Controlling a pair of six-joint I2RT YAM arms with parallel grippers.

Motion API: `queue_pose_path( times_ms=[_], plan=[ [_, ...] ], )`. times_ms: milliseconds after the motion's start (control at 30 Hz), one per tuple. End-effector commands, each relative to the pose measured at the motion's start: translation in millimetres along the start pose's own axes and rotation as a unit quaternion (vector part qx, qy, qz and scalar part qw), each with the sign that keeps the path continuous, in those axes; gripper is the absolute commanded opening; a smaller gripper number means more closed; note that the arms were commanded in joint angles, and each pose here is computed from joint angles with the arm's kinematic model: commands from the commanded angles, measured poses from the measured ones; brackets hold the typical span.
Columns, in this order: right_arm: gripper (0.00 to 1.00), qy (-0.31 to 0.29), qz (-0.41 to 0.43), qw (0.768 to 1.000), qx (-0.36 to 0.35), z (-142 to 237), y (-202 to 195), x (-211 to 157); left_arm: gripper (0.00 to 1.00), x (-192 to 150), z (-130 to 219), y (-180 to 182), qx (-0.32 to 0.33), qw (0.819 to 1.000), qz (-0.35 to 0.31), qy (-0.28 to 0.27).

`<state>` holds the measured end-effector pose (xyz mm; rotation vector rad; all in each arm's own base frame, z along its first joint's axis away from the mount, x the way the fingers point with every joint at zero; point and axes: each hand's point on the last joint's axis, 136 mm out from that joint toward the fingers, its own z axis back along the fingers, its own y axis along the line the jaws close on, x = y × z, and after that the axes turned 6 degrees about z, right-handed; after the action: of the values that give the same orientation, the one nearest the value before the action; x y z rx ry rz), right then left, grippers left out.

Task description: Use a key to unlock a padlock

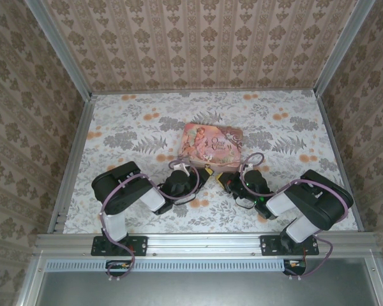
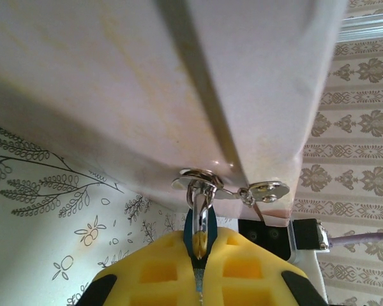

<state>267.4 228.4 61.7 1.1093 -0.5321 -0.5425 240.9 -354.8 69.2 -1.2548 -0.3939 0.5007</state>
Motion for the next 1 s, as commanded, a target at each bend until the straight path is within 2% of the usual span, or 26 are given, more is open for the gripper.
queue_pose_path(
  times_ms=[0, 967],
  plan=[
    [0.0, -0.017, 0.004, 1.0, 0.017, -1.3, 14.0, 7.1, 0.0, -0.6, 2.6, -6.9, -0.02, 1.0, 0.001, -0.005],
    [0.0, -0.031, 0.006, 0.999, 0.023, -8.8, 15.7, 16.1, 0.0, -9.6, 0.1, -15.0, -0.03, 1.0, 0.002, 0.005]
  ],
)
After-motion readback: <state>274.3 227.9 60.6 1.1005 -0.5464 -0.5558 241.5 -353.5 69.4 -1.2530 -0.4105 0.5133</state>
